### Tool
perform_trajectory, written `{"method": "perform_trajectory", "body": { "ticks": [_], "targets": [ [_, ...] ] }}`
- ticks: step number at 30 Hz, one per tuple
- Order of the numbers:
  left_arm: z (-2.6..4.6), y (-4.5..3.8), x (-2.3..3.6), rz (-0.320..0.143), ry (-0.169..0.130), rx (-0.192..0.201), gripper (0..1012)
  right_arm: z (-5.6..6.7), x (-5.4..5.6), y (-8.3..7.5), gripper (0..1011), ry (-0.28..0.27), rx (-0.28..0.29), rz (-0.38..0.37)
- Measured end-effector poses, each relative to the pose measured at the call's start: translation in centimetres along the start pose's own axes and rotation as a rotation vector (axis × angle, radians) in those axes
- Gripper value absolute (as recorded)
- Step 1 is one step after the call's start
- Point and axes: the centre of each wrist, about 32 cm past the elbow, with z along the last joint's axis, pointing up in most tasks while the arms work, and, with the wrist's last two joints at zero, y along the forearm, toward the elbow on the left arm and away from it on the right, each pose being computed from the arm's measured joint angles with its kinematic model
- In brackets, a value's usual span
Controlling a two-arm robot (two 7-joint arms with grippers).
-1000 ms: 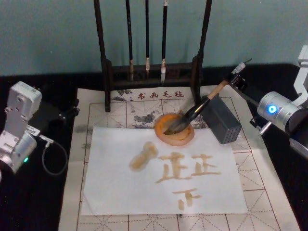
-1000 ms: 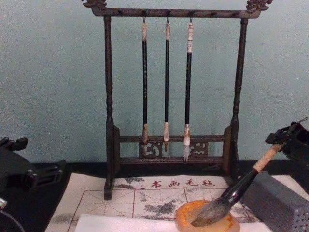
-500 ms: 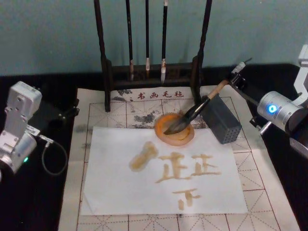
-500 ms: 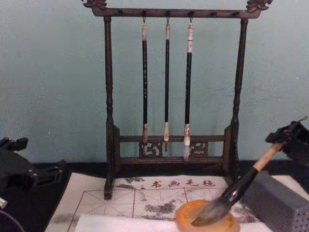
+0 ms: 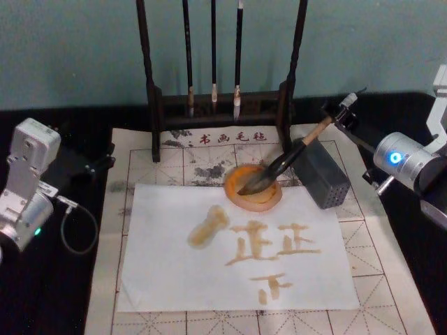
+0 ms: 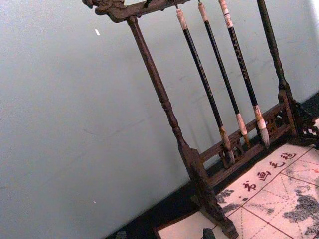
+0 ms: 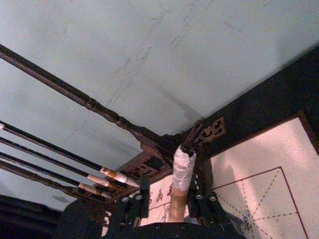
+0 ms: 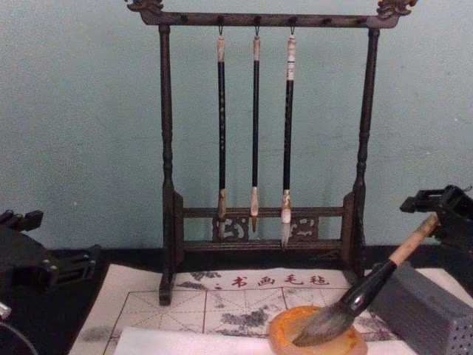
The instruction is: Pick up the brush from the inkstone, write on the paper, then place the brush back to its original position.
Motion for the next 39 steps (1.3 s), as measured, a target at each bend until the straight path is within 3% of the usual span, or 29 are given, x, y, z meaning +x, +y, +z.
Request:
{"method": "perform_trajectory", "body": {
  "ticks": [10, 19, 39],
  "targets": [
    [0.00, 0.00, 0.00, 0.000, 0.000, 0.000, 1001, 0.00, 0.00, 0.00, 762, 0.000, 0.000, 0.000],
    [0.00, 0.00, 0.00, 0.000, 0.000, 0.000, 1001, 0.00, 0.00, 0.00, 983, 0.000, 0.000, 0.000],
    [0.00, 0.00, 0.00, 0.000, 0.000, 0.000, 1001, 0.27, 0.34, -0.83, 1002, 0.001, -0.017, 0.004]
  ]
}}
